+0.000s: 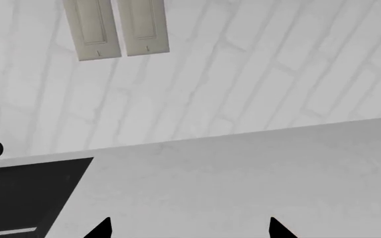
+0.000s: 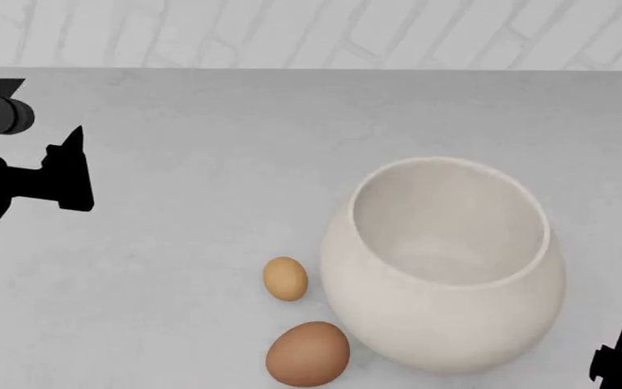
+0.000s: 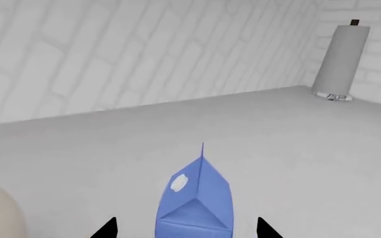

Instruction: Place the eggs and milk next to the bowl.

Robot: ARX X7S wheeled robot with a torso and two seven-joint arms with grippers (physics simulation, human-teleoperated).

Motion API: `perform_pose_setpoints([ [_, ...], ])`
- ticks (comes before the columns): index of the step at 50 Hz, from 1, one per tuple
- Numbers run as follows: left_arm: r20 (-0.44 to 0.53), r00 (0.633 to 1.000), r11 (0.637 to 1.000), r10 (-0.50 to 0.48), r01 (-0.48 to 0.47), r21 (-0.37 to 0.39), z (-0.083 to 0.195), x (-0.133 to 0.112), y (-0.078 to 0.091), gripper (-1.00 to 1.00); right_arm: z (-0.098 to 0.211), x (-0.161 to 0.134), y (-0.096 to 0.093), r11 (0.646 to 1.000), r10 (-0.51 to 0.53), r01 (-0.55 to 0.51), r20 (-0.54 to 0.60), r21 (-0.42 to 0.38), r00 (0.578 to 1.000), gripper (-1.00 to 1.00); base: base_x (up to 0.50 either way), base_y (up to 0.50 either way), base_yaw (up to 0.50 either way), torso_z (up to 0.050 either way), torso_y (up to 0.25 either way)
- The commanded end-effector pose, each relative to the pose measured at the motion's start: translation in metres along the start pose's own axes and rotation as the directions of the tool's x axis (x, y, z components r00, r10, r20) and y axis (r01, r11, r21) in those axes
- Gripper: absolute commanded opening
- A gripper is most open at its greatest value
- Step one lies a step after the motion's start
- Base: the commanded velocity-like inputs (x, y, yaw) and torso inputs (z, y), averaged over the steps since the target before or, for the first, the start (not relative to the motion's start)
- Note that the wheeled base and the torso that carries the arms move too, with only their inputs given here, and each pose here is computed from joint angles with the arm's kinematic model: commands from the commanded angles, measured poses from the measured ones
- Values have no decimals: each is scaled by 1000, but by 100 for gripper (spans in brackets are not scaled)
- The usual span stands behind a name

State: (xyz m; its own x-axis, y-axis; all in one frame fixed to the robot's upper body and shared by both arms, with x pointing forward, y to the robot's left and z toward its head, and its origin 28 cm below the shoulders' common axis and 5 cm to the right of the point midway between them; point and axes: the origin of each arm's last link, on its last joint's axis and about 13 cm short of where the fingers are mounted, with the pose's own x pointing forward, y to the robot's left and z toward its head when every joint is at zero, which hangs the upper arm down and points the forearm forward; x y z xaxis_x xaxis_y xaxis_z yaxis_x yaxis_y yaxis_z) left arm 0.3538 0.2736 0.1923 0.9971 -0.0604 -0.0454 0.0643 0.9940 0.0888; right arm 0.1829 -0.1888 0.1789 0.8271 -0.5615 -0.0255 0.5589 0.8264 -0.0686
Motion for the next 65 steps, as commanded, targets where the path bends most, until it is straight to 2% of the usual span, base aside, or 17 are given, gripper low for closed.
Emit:
perform_pose_setpoints([
  [1,-2,1000,1000,1,-1,4,-1,0,1,100,-7,9,1,1000,-13,13,-21,-10,1000,100,0,0,0,0,0],
  [21,-7,1000,1000,12,-12,5,-6,0,5,100,-16,29,6,999,-24,22,-57,-38,998,100,0,0,0,0,0],
  [52,-10,1000,1000,15,-15,16,-7,-2,7,100,-24,40,6,998,-56,53,-74,-41,996,100,0,0,0,0,0],
  [53,-8,1000,1000,15,-15,16,-8,-1,7,100,-24,39,6,997,-61,58,-71,-44,996,-100,0,0,0,0,0],
  [65,-9,1000,1000,12,-12,17,-7,-1,5,100,-25,39,3,997,-68,66,-69,-42,995,-100,1,0,0,0,0],
])
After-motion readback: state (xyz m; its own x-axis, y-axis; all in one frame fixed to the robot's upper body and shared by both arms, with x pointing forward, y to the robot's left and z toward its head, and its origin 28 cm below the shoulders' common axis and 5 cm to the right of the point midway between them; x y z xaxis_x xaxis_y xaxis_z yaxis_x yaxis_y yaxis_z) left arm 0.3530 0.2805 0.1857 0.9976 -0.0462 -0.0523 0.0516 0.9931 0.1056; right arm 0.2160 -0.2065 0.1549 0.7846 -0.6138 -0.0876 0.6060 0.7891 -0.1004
